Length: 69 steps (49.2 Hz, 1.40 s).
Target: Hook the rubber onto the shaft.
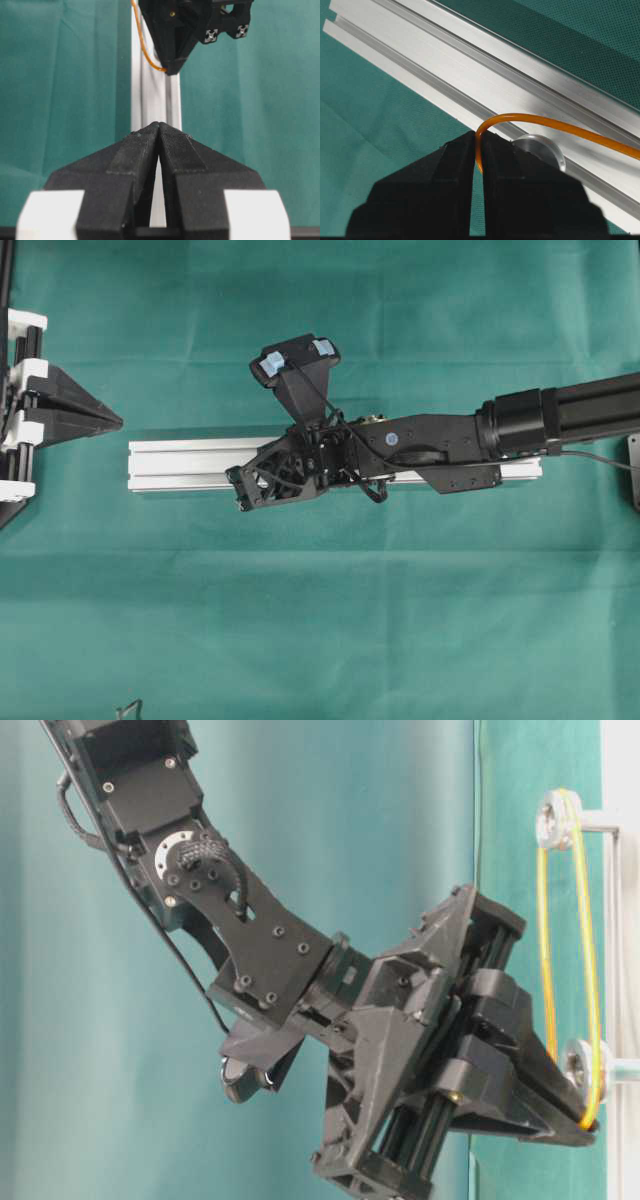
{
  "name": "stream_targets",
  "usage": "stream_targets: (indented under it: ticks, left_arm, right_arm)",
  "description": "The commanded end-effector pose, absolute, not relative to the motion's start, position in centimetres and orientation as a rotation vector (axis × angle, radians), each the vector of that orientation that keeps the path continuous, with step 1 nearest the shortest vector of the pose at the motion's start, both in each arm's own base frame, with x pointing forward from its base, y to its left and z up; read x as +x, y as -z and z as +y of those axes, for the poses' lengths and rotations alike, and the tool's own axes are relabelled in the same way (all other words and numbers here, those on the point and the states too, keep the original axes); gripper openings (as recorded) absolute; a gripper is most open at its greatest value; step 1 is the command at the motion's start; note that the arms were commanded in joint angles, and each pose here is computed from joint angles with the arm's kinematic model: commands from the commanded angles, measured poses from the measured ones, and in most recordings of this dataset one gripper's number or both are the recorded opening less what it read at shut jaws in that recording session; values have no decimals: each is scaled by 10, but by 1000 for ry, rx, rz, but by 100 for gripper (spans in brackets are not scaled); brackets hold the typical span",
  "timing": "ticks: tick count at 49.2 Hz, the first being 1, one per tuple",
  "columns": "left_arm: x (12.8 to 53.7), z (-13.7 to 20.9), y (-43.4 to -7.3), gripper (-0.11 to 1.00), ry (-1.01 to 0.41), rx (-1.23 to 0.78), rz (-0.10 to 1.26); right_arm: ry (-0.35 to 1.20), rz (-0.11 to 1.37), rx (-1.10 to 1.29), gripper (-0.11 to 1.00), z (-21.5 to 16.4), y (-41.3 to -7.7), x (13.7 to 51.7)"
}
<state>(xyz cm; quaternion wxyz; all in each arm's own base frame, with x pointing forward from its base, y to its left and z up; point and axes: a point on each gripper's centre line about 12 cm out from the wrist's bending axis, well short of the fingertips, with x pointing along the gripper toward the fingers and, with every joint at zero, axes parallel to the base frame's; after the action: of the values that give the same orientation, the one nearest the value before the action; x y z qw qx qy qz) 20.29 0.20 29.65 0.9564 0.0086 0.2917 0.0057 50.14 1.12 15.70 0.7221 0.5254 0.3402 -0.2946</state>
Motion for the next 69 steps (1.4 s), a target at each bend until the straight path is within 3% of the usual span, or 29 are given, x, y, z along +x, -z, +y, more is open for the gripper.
stream_targets:
  ticks: [1, 69]
  left_arm:
    - [206, 2, -310, 0, -13, 20, 558]
    - [205, 3, -310, 0, -15, 18, 555]
  right_arm:
    - [627, 733, 1168, 7, 15, -168, 504]
    - [649, 789, 1168, 7, 34, -159, 492]
